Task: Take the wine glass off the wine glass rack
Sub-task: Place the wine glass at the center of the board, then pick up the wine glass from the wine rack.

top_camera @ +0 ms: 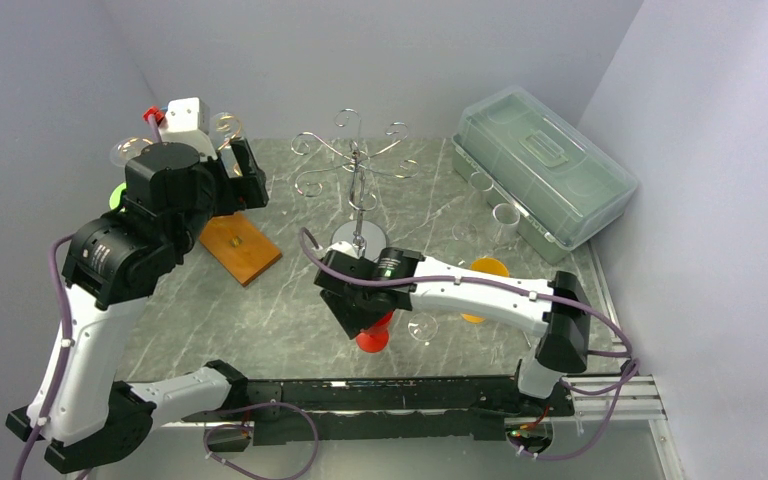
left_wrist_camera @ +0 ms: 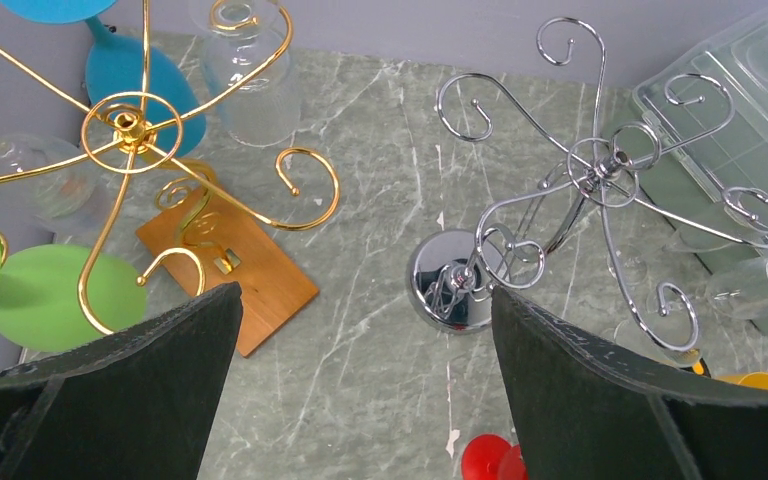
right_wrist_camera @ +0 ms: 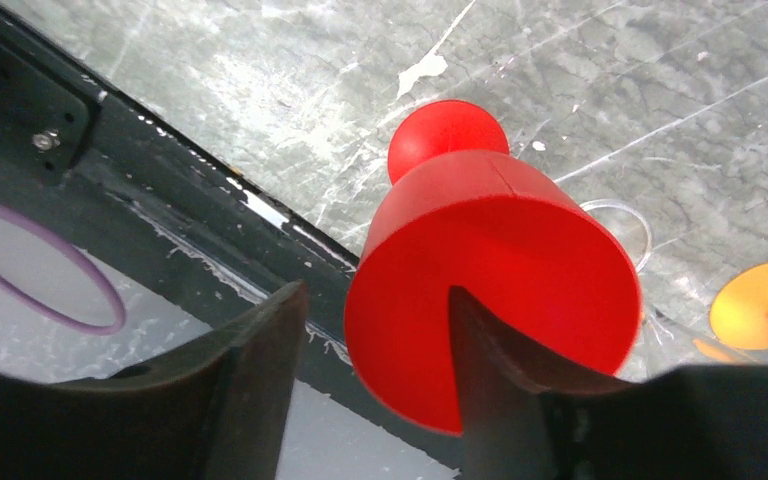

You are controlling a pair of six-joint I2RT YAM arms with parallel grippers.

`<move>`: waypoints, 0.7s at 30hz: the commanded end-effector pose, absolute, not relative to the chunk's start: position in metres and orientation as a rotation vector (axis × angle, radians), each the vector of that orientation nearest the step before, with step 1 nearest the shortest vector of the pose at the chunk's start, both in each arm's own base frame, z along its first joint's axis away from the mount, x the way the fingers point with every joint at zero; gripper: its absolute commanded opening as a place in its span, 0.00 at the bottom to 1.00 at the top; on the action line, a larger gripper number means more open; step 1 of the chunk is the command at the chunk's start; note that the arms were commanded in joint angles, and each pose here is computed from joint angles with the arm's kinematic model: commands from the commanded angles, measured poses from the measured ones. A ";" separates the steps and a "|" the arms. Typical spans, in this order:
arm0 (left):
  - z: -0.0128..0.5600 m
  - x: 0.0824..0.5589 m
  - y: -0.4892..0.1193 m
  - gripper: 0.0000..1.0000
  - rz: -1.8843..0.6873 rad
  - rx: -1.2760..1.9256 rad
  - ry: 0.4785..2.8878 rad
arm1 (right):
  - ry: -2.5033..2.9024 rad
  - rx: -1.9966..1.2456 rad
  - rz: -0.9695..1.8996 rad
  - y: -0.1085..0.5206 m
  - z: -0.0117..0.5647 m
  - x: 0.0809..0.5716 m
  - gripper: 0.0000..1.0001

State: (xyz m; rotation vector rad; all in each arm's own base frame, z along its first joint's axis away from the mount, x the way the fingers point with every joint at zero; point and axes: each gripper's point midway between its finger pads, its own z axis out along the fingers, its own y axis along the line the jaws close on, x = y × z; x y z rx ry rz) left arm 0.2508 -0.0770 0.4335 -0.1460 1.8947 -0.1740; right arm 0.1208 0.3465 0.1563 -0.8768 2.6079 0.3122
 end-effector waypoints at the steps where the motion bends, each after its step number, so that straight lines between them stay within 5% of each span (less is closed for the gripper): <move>1: 0.449 0.252 -0.069 1.00 -0.141 -0.170 1.854 | 2.483 -0.809 0.411 0.346 0.209 0.129 0.65; 9: 0.455 0.268 -0.053 0.99 0.016 -0.214 1.831 | 2.318 -0.700 0.494 0.335 0.273 0.151 0.90; 21: 0.458 0.349 -0.029 1.00 0.083 -0.335 1.861 | 2.095 -0.341 0.642 0.281 0.363 0.234 0.95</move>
